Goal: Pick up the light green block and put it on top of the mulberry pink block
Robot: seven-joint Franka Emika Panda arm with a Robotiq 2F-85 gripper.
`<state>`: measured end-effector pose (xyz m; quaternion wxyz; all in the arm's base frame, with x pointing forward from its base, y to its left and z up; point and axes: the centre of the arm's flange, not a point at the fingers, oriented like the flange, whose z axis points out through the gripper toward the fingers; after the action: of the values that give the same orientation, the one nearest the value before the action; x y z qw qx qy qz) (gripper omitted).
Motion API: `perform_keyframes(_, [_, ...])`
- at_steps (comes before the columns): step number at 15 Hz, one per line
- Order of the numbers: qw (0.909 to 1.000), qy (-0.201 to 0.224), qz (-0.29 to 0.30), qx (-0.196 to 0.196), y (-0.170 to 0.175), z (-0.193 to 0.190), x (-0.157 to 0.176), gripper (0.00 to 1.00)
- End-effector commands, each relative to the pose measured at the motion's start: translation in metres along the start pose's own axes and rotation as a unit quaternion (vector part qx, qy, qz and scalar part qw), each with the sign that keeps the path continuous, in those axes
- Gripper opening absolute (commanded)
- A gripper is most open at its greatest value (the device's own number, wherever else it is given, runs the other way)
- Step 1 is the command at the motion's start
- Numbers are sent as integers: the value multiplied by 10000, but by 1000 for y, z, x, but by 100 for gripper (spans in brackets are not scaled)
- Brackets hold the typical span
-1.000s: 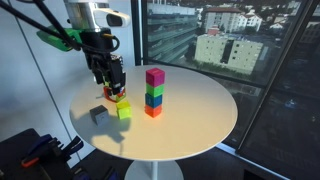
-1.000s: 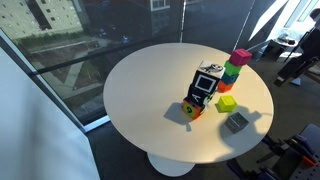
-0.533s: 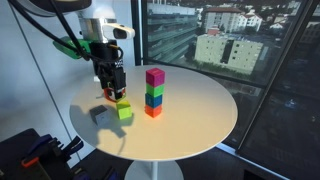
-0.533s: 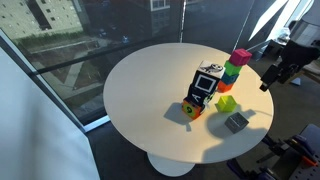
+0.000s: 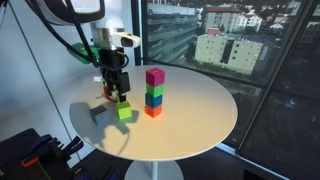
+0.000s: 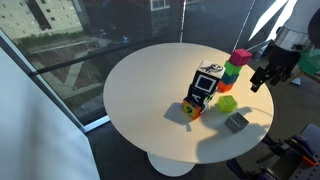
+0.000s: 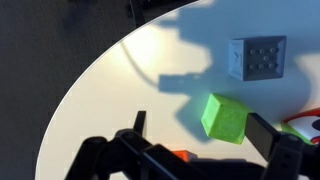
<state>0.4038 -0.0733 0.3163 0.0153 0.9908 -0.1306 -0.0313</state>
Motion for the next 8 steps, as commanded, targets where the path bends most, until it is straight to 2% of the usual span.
perform_keyframes(1, [10000,-1,2,1,0,0,1,100])
perform_keyframes(8, [10000,11,6,2,0,-2,3,100])
